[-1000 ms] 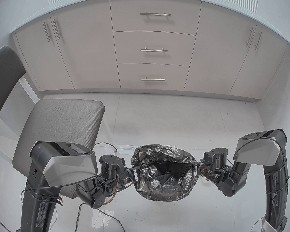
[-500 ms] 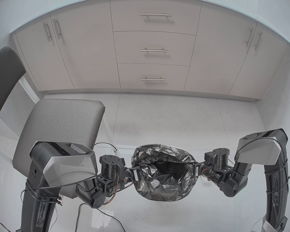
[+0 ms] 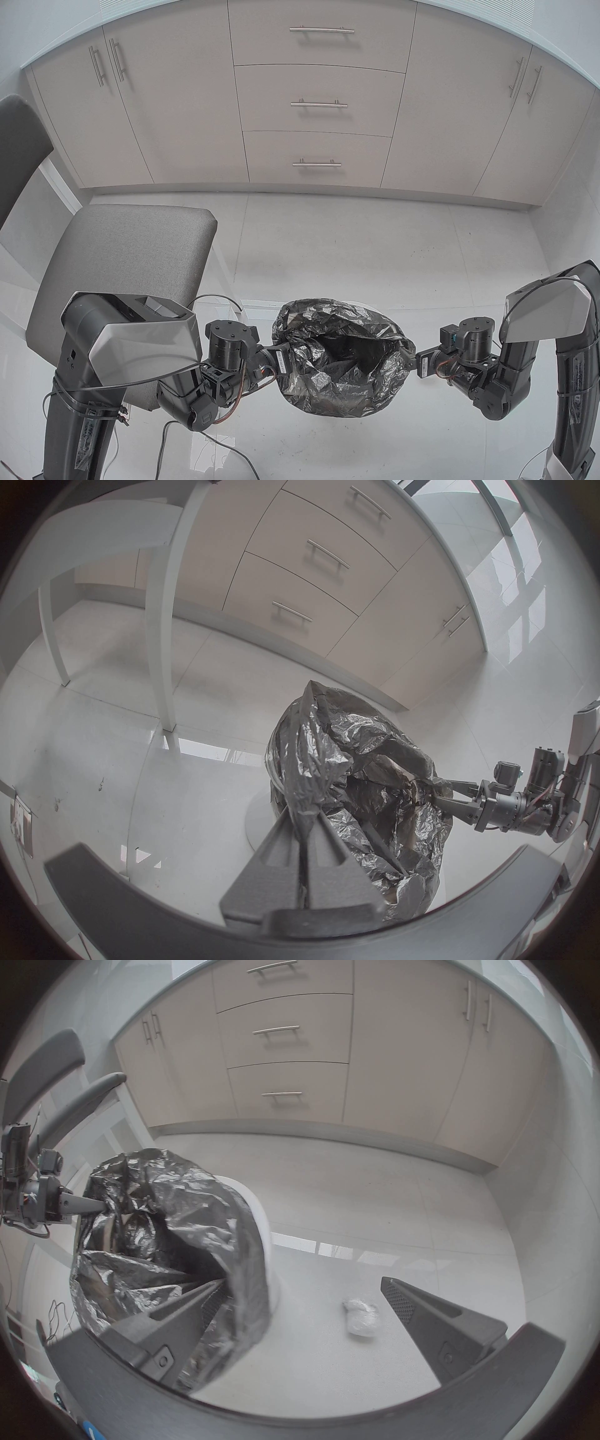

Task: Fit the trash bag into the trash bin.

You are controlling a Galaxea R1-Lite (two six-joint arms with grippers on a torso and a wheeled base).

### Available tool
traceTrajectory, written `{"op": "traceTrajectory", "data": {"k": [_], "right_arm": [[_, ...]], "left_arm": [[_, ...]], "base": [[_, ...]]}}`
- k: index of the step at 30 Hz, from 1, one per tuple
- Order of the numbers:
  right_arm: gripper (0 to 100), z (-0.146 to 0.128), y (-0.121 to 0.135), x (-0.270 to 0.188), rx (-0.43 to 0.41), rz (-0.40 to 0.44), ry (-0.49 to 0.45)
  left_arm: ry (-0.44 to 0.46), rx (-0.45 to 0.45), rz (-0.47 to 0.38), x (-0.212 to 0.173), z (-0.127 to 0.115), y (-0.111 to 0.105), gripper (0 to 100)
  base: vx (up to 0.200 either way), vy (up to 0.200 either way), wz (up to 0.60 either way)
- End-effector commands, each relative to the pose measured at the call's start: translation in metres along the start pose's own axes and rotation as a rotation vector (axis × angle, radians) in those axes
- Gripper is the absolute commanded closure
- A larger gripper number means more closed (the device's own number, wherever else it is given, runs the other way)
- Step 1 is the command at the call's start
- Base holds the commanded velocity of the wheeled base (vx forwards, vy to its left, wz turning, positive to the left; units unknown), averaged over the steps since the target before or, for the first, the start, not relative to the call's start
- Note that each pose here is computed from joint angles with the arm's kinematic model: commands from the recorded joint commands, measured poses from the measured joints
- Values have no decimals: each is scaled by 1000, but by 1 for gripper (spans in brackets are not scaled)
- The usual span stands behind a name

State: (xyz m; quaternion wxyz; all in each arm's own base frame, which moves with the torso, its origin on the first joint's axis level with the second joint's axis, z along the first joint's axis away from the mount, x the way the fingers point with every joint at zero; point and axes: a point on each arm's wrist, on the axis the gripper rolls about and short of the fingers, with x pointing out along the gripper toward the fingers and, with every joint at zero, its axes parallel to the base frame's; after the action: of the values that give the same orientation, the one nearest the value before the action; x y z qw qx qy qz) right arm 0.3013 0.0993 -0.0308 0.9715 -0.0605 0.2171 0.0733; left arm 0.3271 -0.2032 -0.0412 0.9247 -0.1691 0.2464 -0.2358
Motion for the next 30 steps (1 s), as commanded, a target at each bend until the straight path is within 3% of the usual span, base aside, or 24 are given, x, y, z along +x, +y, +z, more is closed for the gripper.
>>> {"op": "traceTrajectory", "data": {"k": [1,18,26,30], "right_arm": [[0,-9,-14,1,10,-41,29],[0,-31,-21,22,10,-59,76],[0,-13,-19,11,13,-50,8],[0,-1,-1,-9,-7,2,-25]], "left_arm": [[-1,-1,0,-1,0,0,100],[3,-1,2,-1,-2,1,100],[-2,0,-1,-1,-1,0,100],[-7,0,-5,-1,0,-1,100]], "base": [[0,0,0],[0,0,0],[0,0,0],[0,0,0]]}}
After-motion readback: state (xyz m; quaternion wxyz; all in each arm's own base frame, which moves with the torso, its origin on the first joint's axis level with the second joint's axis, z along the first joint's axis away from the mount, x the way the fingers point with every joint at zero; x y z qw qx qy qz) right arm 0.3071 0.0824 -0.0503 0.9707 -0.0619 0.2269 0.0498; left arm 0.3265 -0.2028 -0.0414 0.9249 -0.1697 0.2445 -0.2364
